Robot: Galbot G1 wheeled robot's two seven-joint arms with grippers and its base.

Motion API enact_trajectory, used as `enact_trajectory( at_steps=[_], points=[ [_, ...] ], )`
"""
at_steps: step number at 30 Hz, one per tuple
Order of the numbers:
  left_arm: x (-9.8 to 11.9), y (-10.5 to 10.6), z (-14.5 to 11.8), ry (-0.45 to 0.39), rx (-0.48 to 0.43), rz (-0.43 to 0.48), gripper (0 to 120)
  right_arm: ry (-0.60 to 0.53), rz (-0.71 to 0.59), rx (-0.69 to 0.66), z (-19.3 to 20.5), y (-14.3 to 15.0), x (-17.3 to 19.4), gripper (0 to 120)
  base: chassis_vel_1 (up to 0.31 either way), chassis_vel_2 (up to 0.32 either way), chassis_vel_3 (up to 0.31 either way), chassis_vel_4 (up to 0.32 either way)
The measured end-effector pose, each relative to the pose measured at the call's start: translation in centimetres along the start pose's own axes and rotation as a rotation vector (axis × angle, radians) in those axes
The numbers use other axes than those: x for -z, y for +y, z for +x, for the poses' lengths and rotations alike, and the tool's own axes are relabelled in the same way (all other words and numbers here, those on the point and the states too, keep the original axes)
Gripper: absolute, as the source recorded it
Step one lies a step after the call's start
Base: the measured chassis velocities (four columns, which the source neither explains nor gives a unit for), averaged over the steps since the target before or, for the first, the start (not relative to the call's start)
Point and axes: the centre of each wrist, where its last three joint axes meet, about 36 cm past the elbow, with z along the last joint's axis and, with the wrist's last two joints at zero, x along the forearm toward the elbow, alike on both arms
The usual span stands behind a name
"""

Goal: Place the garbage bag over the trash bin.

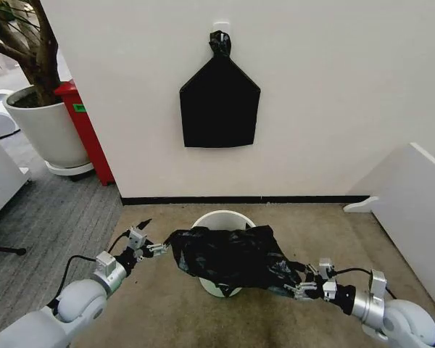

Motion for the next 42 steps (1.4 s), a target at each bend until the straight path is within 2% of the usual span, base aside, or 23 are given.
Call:
enact_trajectory(
  at_steps=[4, 7, 11, 15, 20, 23, 27, 30, 35, 37, 40, 41, 42],
  points=[
    [-1.2, 1.6, -0.3, 0.012, 0.036, -0.01, 100, -0.007, -0.013, -0.046, 1.1, -0.8, -0.9, 100, 0.0, 0.0, 0.0, 0.0],
    [-1.2, 1.6, -0.3, 0.012, 0.035, -0.011, 100, -0.011, -0.017, -0.073, 1.6, -1.5, -1.3, 100, 0.0, 0.0, 0.0, 0.0],
    [-0.9, 0.8, -0.2, 0.003, 0.015, -0.009, 100, -0.041, -0.013, -0.192, 2.4, -3.6, -2.0, 100, 0.0, 0.0, 0.0, 0.0],
    [-0.8, -0.1, 0.0, -0.002, -0.002, -0.008, 100, -0.062, -0.005, -0.233, 2.6, -4.1, -2.2, 100, 0.0, 0.0, 0.0, 0.0],
    [-0.7, -1.6, 0.8, -0.015, -0.034, -0.011, 100, -0.082, -0.005, -0.26, 2.8, -3.1, -2.4, 100, 0.0, 0.0, 0.0, 0.0],
    [-1.5, -2.4, 1.7, -0.017, -0.056, -0.035, 100, -0.116, -0.007, -0.264, 3.0, -2.1, -2.7, 100, 0.0, 0.0, 0.0, 0.0],
    [-2.2, -2.2, 2.3, -0.031, -0.067, -0.068, 100, -0.142, -0.027, -0.24, 2.9, -0.1, -2.7, 100, 0.0, 0.0, 0.0, 0.0],
    [-2.3, -1.9, 3.7, -0.037, -0.106, -0.09, 100, -0.157, -0.033, -0.234, 2.9, 1.0, -2.6, 100, 0.0, 0.0, 0.0, 0.0],
    [-1.2, -3.1, 5.3, -0.054, -0.14, -0.053, 100, -0.188, -0.028, -0.258, 2.7, 3.1, -2.4, 100, 0.0, 0.0, 0.0, 0.0],
    [0.7, -3.7, 5.5, -0.092, -0.121, -0.02, 100, -0.221, -0.01, -0.303, 2.4, 4.9, -1.6, 100, 0.0, 0.0, 0.0, 0.0],
    [4.9, -5.7, 6.1, -0.135, -0.065, 0.068, 100, -0.269, 0.055, -0.406, 2.8, 7.7, 1.4, 100, 0.0, 0.0, 0.0, 0.0],
    [5.8, -6.3, 6.5, -0.137, -0.047, 0.095, 100, -0.269, 0.082, -0.438, 2.9, 8.2, 2.5, 100, 0.0, 0.0, 0.0, 0.0],
    [5.8, -6.3, 6.5, -0.137, -0.047, 0.095, 100, -0.269, 0.082, -0.438, 2.9, 8.2, 2.5, 100, 0.0, 0.0, 0.0, 0.0]
  ],
)
